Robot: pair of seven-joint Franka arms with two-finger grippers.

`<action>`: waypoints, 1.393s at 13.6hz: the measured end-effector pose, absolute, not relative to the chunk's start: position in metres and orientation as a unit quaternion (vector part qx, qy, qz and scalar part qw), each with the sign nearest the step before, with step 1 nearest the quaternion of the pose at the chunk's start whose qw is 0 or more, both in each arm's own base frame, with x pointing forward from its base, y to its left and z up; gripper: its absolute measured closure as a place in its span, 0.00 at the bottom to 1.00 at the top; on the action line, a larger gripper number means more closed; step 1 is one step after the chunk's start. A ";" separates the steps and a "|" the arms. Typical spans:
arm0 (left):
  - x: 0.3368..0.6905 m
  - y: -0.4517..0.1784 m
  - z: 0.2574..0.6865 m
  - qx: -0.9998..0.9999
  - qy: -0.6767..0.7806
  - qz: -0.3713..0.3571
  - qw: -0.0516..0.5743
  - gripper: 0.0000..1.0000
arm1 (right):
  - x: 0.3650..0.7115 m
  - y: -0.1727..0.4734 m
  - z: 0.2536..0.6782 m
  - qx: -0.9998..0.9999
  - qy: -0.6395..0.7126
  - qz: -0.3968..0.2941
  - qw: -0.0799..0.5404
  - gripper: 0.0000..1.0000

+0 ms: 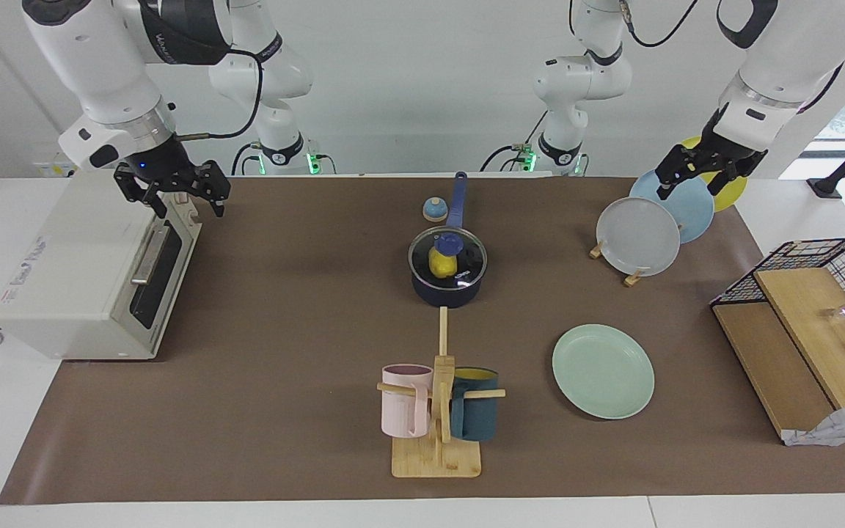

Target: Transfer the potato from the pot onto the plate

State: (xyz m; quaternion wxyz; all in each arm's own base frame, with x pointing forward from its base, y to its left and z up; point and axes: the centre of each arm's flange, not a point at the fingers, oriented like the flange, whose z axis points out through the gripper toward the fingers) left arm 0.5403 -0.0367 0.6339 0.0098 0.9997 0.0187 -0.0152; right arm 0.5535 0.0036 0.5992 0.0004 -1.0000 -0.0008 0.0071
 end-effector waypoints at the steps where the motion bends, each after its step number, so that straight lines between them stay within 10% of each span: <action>1: 0.540 -0.037 0.634 1.000 0.019 -0.015 0.010 0.00 | 0.553 0.004 0.599 -1.000 -0.001 0.007 0.000 0.00; 19: 0.540 -0.037 0.634 1.000 0.019 -0.015 0.010 0.00 | 0.547 0.093 0.617 -0.999 -0.026 -0.011 0.017 0.00</action>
